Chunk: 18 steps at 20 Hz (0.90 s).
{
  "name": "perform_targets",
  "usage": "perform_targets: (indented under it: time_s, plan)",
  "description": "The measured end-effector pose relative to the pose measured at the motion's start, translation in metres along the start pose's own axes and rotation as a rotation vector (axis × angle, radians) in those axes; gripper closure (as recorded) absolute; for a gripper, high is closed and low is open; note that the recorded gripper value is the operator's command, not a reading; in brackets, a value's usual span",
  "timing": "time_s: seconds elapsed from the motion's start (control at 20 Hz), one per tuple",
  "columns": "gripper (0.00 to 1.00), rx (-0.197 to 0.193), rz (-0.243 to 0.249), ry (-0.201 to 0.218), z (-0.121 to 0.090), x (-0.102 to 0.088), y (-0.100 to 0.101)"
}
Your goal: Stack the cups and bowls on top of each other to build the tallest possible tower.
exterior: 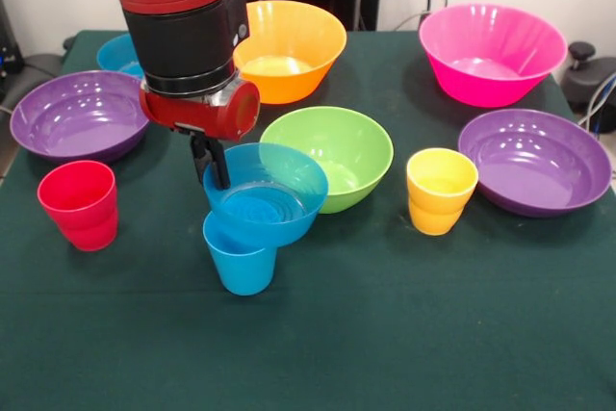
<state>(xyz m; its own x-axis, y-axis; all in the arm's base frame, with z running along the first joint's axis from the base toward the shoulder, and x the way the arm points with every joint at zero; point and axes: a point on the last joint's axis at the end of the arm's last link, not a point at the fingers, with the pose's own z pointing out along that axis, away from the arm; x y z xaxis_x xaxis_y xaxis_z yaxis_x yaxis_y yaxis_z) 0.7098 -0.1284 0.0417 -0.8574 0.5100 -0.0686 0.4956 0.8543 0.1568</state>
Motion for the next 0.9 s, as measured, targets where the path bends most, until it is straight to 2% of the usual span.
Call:
perform_targets:
  time_s: [0.9]
  plan:
    - [1.0,0.003,-0.003,0.007,-0.0012,-0.0014,-0.0009]
